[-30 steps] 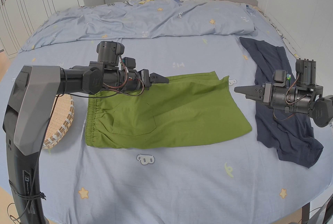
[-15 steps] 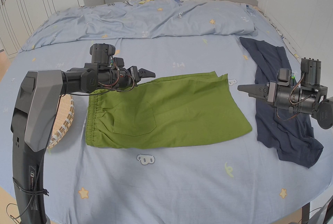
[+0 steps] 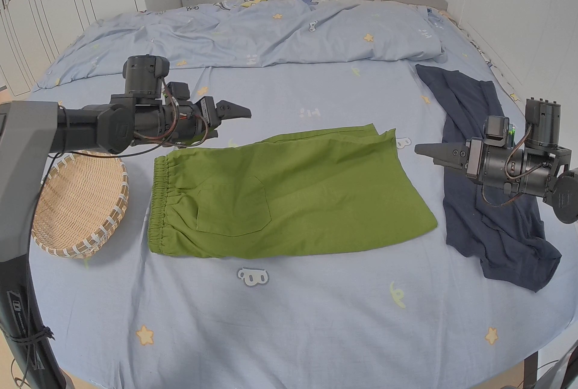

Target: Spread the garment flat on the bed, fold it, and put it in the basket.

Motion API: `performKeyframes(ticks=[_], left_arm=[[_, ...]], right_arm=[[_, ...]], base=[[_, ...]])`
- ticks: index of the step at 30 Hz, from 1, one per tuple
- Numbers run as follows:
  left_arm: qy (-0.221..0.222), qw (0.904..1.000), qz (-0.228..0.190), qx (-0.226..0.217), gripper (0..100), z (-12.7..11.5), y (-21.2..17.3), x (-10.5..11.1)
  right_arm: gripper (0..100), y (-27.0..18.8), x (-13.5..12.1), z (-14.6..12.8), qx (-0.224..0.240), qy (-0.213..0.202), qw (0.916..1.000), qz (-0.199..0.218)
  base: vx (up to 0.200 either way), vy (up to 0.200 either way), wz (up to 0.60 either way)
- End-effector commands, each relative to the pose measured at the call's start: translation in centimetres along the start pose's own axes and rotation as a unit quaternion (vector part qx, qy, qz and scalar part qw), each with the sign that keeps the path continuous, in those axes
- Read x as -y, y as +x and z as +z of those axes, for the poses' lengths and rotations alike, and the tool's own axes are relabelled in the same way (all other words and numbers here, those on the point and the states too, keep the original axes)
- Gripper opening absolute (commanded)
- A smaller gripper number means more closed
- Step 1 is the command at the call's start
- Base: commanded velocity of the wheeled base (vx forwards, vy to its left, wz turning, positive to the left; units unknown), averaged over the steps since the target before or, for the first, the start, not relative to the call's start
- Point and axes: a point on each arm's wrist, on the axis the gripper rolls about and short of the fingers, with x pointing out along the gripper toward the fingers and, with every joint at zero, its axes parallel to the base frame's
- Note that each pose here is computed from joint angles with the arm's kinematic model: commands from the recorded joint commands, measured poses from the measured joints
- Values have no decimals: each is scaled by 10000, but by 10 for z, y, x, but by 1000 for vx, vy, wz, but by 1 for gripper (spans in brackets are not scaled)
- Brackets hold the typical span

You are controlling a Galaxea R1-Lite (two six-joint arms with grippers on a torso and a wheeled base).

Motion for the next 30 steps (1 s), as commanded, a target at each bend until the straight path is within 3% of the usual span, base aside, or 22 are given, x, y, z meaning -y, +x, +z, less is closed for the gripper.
performKeyframes(ticks=[1, 2, 7, 13, 19, 24, 30], left_arm=[[-533, 9979, 308, 188, 100, -27, -78, -7], [-562, 9978, 318, 182, 100, -28, -80, -8], [-1288, 9892, 688, 112, 100, -83, -115, -36], [-1861, 9795, 664, 406, 100, -113, -149, -45], [-1959, 9754, 831, 578, 100, -135, -161, -65], [-2027, 9733, 916, 563, 100, -143, -145, -89], [-2006, 9746, 855, 512, 100, -148, -129, -101]], right_arm=[[100, -6, -3, 6, 113, -53, 9999, -2], [100, -6, -3, 6, 108, -48, 9999, -4], [100, -6, -8, 4, 50, -38, 10000, 45], [100, -1, -21, -7, -142, -33, 9996, 237], [100, 2, -26, -13, -305, 10, 9991, 298], [100, 5, -30, -15, -354, -3, 9988, 348], [100, 7, -30, -17, -388, 7, 9986, 349]], base=[[0, 0, 0], [0, 0, 0], [0, 0, 0], [0, 0, 0], [0, 0, 0], [0, 0, 0], [0, 0, 0]])
